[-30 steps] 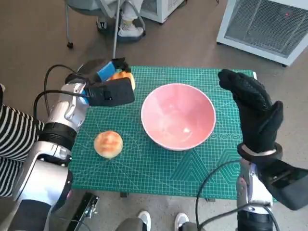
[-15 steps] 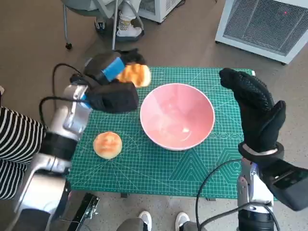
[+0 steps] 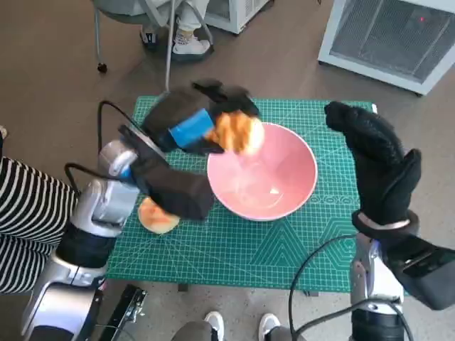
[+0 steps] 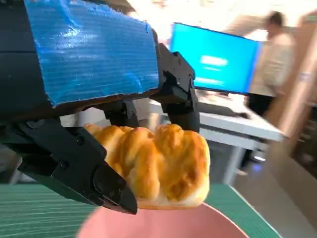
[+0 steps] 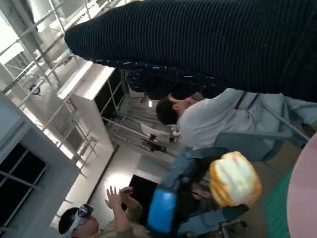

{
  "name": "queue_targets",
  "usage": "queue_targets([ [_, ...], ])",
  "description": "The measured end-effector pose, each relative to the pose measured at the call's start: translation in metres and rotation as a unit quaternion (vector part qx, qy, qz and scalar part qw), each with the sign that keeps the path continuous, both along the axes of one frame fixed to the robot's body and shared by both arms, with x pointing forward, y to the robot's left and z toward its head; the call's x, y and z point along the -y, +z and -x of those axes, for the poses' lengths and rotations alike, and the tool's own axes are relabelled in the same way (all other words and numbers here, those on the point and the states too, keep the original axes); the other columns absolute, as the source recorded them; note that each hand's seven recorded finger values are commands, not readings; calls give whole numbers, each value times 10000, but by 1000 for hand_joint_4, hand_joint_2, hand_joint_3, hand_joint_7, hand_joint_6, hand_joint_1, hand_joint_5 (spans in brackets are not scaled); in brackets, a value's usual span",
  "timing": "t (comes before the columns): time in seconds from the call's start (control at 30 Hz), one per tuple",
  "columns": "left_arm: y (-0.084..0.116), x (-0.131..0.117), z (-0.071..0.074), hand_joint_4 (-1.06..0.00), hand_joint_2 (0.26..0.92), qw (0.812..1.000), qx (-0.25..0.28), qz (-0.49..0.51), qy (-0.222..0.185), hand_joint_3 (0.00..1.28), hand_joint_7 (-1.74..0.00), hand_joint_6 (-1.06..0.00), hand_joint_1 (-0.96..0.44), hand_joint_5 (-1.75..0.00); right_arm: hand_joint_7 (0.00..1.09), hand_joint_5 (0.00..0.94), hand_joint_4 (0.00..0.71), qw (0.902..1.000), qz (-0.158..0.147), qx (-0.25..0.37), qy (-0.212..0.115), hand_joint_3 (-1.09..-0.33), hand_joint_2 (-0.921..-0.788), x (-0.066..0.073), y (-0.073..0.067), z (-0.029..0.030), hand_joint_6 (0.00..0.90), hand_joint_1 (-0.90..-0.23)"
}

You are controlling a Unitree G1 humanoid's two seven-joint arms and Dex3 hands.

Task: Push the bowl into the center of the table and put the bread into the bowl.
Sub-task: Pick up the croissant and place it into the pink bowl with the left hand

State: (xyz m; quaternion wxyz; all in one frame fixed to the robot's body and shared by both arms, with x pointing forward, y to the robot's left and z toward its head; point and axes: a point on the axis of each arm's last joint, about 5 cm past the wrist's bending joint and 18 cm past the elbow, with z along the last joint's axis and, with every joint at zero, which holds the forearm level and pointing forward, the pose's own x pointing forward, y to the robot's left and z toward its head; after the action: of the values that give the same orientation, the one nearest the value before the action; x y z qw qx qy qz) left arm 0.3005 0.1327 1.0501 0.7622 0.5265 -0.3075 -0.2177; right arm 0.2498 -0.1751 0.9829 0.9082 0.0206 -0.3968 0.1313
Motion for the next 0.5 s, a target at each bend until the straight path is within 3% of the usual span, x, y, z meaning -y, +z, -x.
queue_targets([
  [0.1, -66, 27, -12, -702, 921, 9998, -182, -72, -69, 120, -1249, -494, 1, -1189, 395, 1, 192, 10000, -1, 18, -6, -755, -921, 1, -1, 2, 96, -695],
  [0.17, -115, 41, -26, -619, 921, 9992, -364, -121, -116, 158, -1015, -439, 173, -1280, 396, 1, 192, 10000, -1, 14, -14, -754, -921, 4, -6, 6, 96, -698],
  [0.2, -137, 45, -35, -546, 893, 9986, -478, -142, -147, 157, -875, -419, 172, -1177, 397, 1, 192, 10000, -1, 9, -15, -754, -921, 3, -8, 7, 96, -700],
  [0.3, -198, 50, -59, -440, 823, 9960, -829, -223, -263, 68, -378, -405, 3, -416, 399, 1, 192, 10000, -8, -9, -23, -753, -921, 3, -18, 12, 96, -710],
  [0.4, -248, 35, -78, -345, 801, 9922, -1128, -348, -404, 27, -159, -376, -113, -138, 401, 1, 192, 10000, -30, -36, -45, -753, -921, 5, -31, 18, 96, -718],
  [0.5, -270, 24, -86, -251, 789, 9896, -1264, -468, -497, 11, -70, -342, -206, -45, 402, 1, 192, 9999, -47, -63, -70, -753, -921, 10, -43, 25, 96, -721],
])
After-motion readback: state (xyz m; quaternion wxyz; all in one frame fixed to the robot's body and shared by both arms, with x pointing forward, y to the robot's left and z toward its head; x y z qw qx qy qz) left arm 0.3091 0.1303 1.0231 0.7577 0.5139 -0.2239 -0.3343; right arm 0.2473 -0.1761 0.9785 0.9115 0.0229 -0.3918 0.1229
